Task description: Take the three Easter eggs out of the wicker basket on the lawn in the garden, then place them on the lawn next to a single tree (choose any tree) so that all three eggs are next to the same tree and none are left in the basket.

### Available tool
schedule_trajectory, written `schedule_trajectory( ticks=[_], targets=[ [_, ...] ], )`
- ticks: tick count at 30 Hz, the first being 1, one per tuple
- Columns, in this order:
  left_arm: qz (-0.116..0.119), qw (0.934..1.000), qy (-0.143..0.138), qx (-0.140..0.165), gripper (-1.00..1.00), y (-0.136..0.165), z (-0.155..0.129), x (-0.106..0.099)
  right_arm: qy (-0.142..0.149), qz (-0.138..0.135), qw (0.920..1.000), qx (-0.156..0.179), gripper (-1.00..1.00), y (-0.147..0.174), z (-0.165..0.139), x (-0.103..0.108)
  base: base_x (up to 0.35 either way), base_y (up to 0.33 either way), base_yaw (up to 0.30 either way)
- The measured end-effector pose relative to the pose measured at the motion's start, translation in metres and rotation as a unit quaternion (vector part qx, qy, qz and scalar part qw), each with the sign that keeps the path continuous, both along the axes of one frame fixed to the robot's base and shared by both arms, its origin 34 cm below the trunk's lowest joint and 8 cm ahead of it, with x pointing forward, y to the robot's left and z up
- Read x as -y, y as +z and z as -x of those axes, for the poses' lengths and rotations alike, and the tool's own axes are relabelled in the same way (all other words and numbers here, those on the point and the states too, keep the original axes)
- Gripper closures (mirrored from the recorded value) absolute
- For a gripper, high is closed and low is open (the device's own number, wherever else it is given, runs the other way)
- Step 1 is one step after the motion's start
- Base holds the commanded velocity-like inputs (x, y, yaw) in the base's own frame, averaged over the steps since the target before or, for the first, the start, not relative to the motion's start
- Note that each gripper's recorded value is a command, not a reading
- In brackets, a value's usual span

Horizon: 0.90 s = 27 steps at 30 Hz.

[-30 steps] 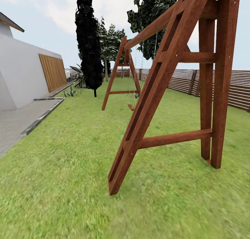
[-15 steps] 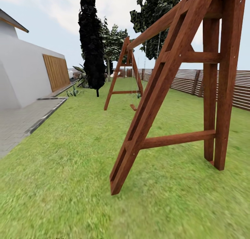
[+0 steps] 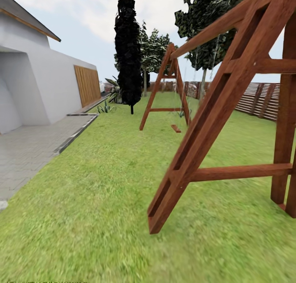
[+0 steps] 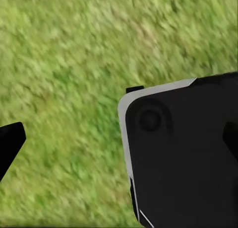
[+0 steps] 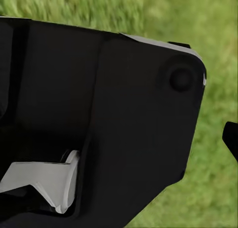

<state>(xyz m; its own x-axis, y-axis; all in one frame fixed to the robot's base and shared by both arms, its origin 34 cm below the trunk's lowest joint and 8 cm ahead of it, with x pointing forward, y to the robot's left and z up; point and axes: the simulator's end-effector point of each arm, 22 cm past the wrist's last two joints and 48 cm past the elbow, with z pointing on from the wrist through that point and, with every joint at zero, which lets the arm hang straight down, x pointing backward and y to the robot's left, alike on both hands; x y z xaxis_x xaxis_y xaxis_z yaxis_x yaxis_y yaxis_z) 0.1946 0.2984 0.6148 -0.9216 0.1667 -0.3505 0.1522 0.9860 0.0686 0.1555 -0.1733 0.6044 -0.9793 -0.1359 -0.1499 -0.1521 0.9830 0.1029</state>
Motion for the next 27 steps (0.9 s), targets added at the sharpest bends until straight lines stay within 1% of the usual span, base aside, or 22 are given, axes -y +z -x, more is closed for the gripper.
schedule_trajectory(
  ticks=[3, 7, 15, 27],
  targets=[
    [0.000, 1.0000, 0.000, 0.000, -1.00, 0.0001, -0.0002, -0.0003, 0.000, 0.000, 1.0000, 0.000, -1.00, 0.0000, -0.0003, 0.0001, 0.105, 0.307, 0.245],
    [-0.001, 1.0000, 0.000, 0.001, -1.00, 0.0001, -0.0004, -0.0009, 0.001, 0.001, 1.0000, 0.000, -1.00, -0.0002, -0.0002, 0.0013, 0.043, 0.318, 0.121],
    [-0.002, 1.0000, 0.001, 0.001, -1.00, 0.0001, -0.0005, -0.0015, 0.001, 0.001, 1.0000, -0.001, -1.00, -0.0002, -0.0001, 0.0007, 0.008, 0.325, 0.026],
    [-0.004, 1.0000, 0.000, 0.001, -1.00, 0.0002, -0.0009, -0.0021, -0.002, 0.003, 1.0000, 0.002, -1.00, -0.0002, -0.0021, 0.0020, -0.079, 0.303, 0.002]
  ],
)
